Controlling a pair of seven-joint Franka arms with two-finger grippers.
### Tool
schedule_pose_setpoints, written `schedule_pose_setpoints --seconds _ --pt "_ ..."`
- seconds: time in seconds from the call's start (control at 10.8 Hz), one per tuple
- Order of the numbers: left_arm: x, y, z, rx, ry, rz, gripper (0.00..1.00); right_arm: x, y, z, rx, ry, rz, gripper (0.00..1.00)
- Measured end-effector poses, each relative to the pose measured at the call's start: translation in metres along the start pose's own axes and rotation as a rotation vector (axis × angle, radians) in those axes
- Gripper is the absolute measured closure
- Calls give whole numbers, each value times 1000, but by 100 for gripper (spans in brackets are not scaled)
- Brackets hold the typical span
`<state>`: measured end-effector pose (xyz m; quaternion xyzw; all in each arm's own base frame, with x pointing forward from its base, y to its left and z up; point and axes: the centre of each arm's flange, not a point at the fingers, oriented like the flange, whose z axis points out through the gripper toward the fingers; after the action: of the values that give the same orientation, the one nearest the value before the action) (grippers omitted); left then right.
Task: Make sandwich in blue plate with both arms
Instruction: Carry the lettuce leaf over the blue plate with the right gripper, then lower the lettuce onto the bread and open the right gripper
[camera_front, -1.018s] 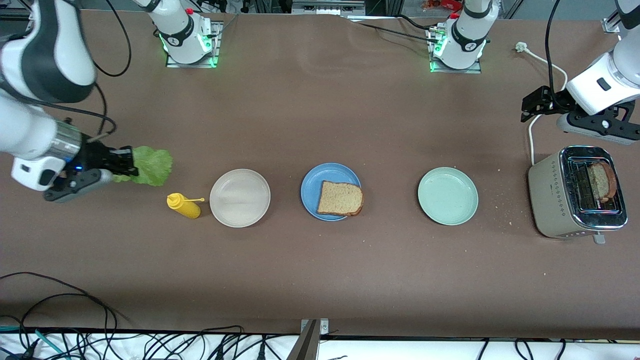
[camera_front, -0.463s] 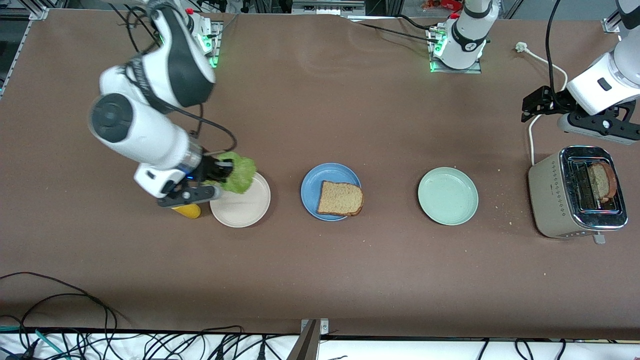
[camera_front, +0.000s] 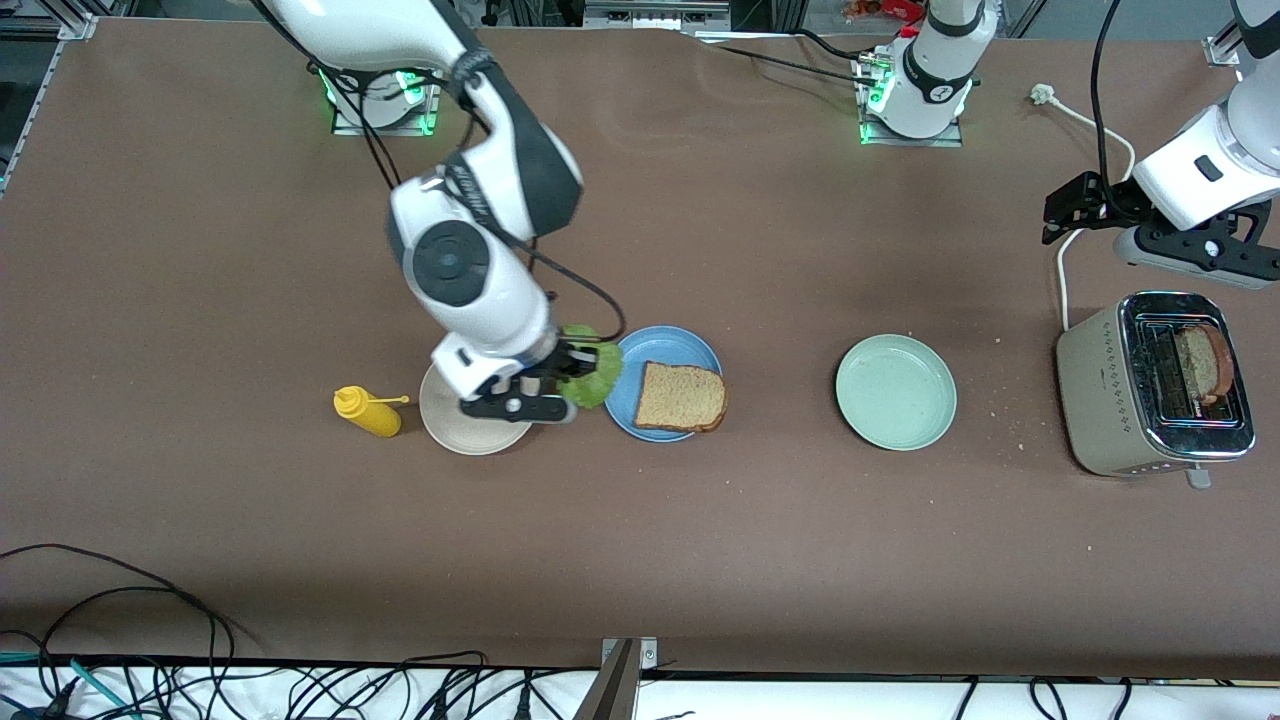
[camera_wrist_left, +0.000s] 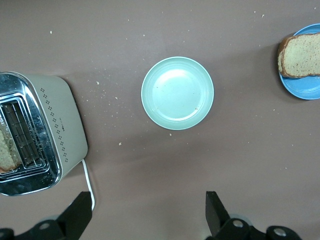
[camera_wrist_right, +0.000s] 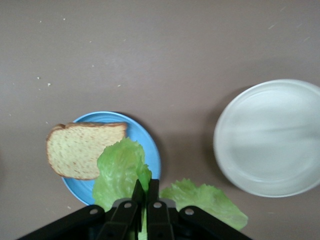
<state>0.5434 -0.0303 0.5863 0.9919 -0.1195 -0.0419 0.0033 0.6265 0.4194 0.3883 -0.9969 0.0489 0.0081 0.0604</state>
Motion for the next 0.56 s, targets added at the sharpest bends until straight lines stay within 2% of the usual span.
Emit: schedule_pose_setpoints --seconds 0.28,0.56 --pt "0 0 0 0 1 1 0 -38 -66 60 24 48 153 95" --pt "0 1 0 0 1 2 0 -62 -107 82 94 104 263 95"
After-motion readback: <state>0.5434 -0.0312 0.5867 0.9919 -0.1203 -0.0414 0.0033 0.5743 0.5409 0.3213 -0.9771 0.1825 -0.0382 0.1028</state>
